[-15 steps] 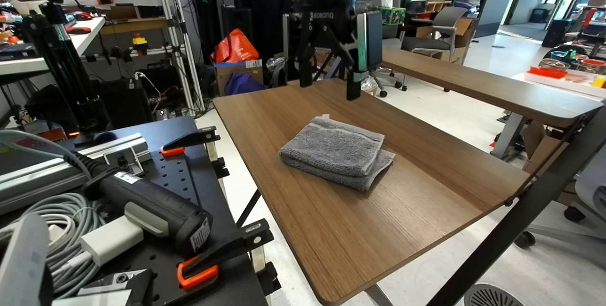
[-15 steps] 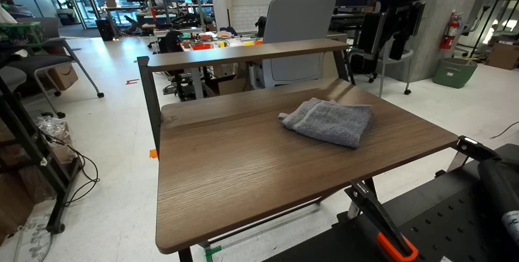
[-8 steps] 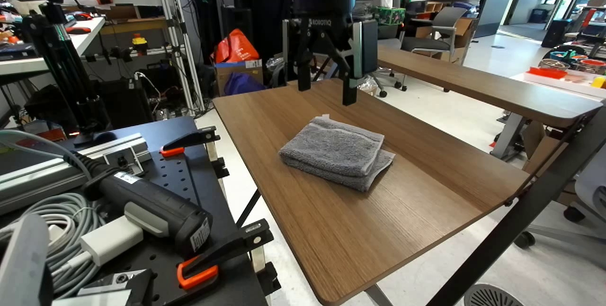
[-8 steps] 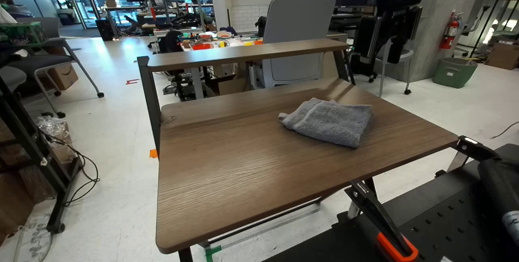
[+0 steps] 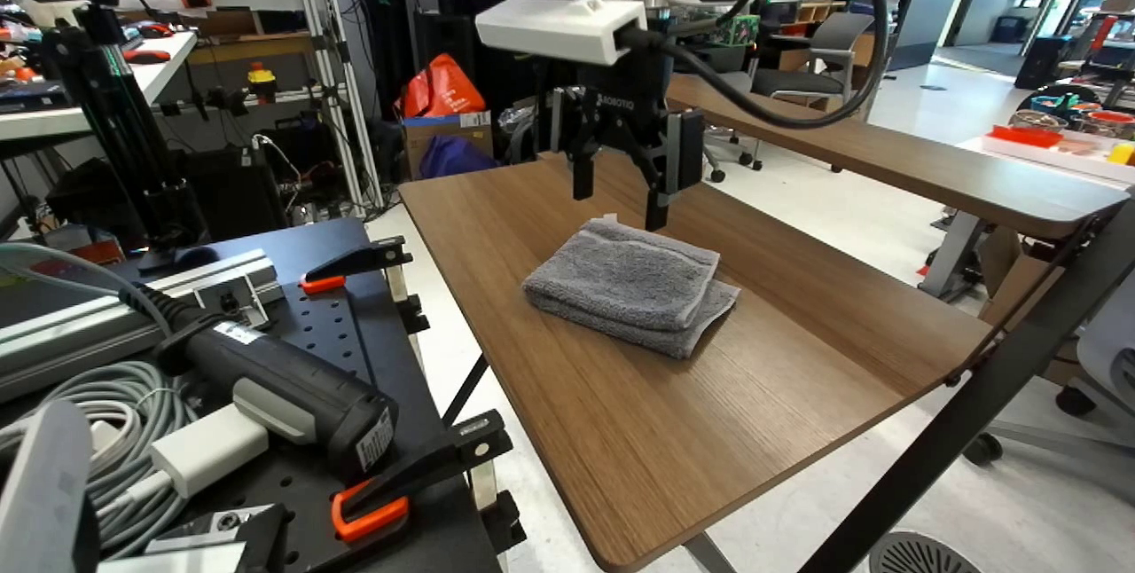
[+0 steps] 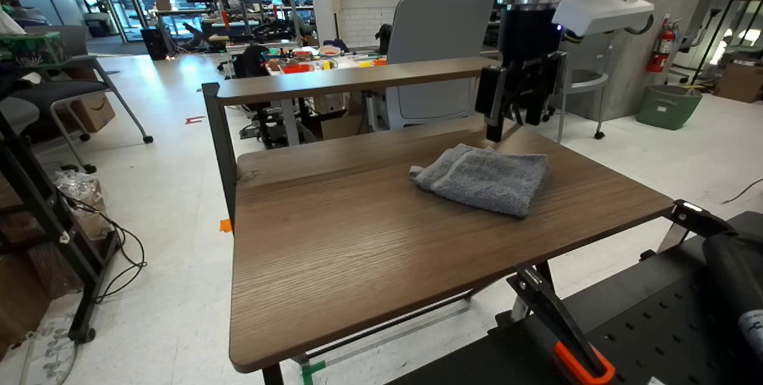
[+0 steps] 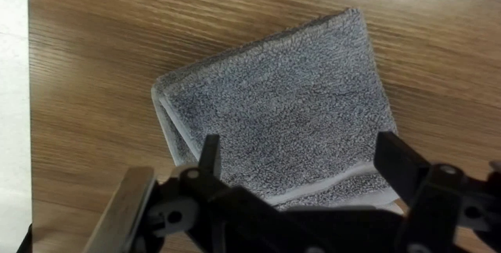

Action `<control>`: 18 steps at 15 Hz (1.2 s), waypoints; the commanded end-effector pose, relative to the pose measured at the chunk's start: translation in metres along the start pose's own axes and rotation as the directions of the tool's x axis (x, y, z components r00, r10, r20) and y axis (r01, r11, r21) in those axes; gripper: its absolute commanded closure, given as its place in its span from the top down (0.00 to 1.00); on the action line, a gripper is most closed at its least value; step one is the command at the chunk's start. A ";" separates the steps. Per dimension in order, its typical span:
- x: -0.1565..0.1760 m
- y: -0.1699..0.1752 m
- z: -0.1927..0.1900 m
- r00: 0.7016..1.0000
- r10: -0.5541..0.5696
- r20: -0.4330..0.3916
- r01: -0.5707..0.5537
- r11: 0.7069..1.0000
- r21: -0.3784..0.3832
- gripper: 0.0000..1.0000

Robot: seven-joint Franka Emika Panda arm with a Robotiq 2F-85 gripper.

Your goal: Slide the grey towel to the left

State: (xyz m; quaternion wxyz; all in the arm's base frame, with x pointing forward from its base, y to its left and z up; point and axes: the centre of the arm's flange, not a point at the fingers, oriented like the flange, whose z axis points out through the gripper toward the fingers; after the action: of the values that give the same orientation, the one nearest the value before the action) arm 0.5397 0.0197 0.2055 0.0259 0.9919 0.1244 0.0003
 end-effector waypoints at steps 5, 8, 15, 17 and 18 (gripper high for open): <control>0.043 -0.010 0.055 1.000 -0.017 0.007 0.016 0.997 0.077 1.00; 0.053 -0.014 0.075 1.000 -0.017 0.022 0.015 0.996 0.087 1.00; 0.089 -0.043 0.105 0.996 -0.075 0.046 0.070 0.992 0.103 1.00; 0.104 -0.058 0.104 0.993 -0.107 0.041 0.102 0.989 0.107 1.00; 0.113 -0.069 0.102 0.991 -0.129 0.043 0.124 0.986 0.113 1.00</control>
State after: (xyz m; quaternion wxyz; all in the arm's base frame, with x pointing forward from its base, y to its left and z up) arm 0.6067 0.0791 0.1123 -0.0175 0.9870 0.1581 -0.0230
